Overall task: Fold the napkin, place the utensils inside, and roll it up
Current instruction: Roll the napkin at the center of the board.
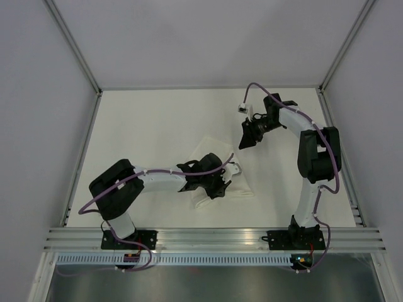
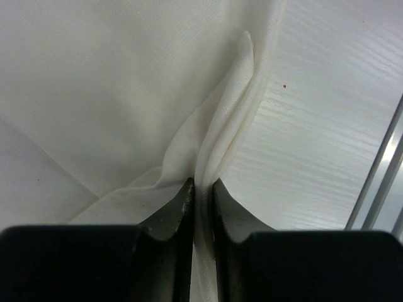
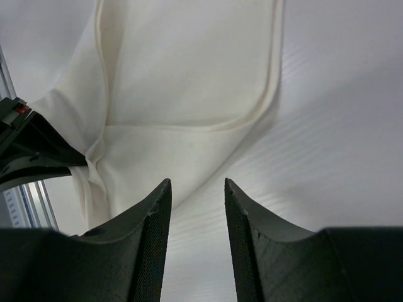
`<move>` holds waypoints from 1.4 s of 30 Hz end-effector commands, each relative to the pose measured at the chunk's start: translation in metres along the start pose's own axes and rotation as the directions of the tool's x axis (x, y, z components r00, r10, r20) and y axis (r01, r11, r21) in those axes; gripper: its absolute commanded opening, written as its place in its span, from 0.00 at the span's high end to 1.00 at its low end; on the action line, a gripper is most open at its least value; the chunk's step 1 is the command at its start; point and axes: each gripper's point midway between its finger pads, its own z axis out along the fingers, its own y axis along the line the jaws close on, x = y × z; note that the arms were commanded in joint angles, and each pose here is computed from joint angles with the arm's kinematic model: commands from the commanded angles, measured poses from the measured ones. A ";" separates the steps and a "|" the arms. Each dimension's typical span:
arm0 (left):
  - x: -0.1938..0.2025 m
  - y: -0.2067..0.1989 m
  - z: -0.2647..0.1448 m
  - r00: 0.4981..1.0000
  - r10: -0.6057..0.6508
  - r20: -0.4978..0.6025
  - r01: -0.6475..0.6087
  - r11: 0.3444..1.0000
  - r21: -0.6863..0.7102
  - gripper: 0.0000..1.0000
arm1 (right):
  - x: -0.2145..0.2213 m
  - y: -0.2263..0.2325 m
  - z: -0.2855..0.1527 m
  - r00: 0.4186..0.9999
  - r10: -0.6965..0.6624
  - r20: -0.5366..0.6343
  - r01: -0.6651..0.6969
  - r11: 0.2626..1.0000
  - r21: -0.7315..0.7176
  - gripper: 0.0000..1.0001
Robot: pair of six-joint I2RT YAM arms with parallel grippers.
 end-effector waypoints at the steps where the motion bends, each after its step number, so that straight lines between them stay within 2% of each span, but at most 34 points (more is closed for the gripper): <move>1: 0.015 -0.020 -0.003 0.986 -0.155 -0.068 0.165 0.969 0.184 0.98 | -0.028 0.001 -0.031 0.990 -0.040 0.138 0.034 0.998 0.050 0.54; 9: 0.007 -0.015 -0.007 0.952 -0.296 -0.077 0.304 0.890 0.340 0.98 | -0.015 0.017 -0.063 0.965 -0.205 0.166 0.179 0.971 0.157 0.54; 11: 0.010 -0.017 -0.008 0.937 -0.335 -0.098 0.346 0.855 0.388 0.98 | -0.016 0.028 -0.071 0.944 -0.288 0.163 0.258 0.948 0.184 0.54; 15: 0.015 -0.010 -0.011 0.905 -0.410 -0.112 0.415 0.795 0.443 0.98 | 0.003 0.051 -0.072 0.906 -0.405 0.128 0.384 0.910 0.159 0.53; 18: 0.013 -0.003 -0.010 0.895 -0.438 -0.082 0.425 0.784 0.452 0.98 | 0.019 0.066 -0.068 0.876 -0.475 0.087 0.468 0.879 0.091 0.53; 19: 0.008 -0.002 -0.010 0.887 -0.457 -0.066 0.434 0.775 0.460 0.98 | 0.032 0.080 -0.064 0.880 -0.469 0.068 0.469 0.883 0.025 0.52; 20: 0.011 -0.003 -0.010 0.880 -0.469 -0.072 0.446 0.766 0.462 0.98 | 0.036 0.084 -0.061 0.840 -0.539 0.056 0.540 0.842 -0.008 0.52; 24: 0.012 -0.001 -0.007 0.865 -0.499 -0.056 0.472 0.768 0.433 0.98 | 0.056 0.100 -0.044 0.832 -0.555 0.020 0.552 0.821 -0.146 0.50; 26: 0.014 0.002 -0.006 0.860 -0.508 -0.045 0.478 0.773 0.418 0.98 | 0.060 0.111 -0.036 0.838 -0.545 0.018 0.535 0.816 -0.221 0.49; 27: 0.015 0.003 -0.004 0.858 -0.512 -0.043 0.482 0.774 0.411 0.98 | 0.064 0.110 -0.028 0.859 -0.511 0.012 0.496 0.828 -0.263 0.49; 29: 0.017 0.004 -0.004 0.853 -0.521 -0.035 0.489 0.773 0.404 0.98 | 0.056 0.101 -0.020 0.895 -0.445 0.005 0.431 0.863 -0.263 0.62; 30: 0.016 0.005 -0.004 0.854 -0.520 -0.023 0.484 0.777 0.402 0.98 | 0.051 0.089 -0.015 0.931 -0.365 -0.023 0.349 0.905 -0.243 0.66; 31: 0.016 0.004 -0.004 0.854 -0.520 -0.018 0.482 0.779 0.401 0.98 | 0.046 0.077 -0.011 0.924 -0.383 -0.016 0.371 0.904 -0.211 0.71; 33: 0.017 0.006 -0.004 0.853 -0.522 -0.014 0.485 0.781 0.393 0.98 | 0.049 0.065 -0.007 0.948 -0.315 -0.039 0.307 0.942 -0.137 0.70; 35: 0.016 0.006 -0.005 0.854 -0.520 -0.010 0.482 0.784 0.391 0.98 | 0.043 0.053 -0.001 0.932 -0.360 -0.035 0.357 0.931 -0.071 0.69; 38: 0.015 0.008 -0.005 0.858 -0.513 -0.006 0.477 0.793 0.380 0.98 | 0.044 0.060 0.012 0.930 -0.360 -0.075 0.353 0.931 -0.089 0.74; 42: 0.012 0.014 -0.006 0.866 -0.500 0.013 0.465 0.815 0.346 0.98 | 0.059 0.069 0.028 0.917 -0.377 -0.134 0.348 0.917 -0.197 0.82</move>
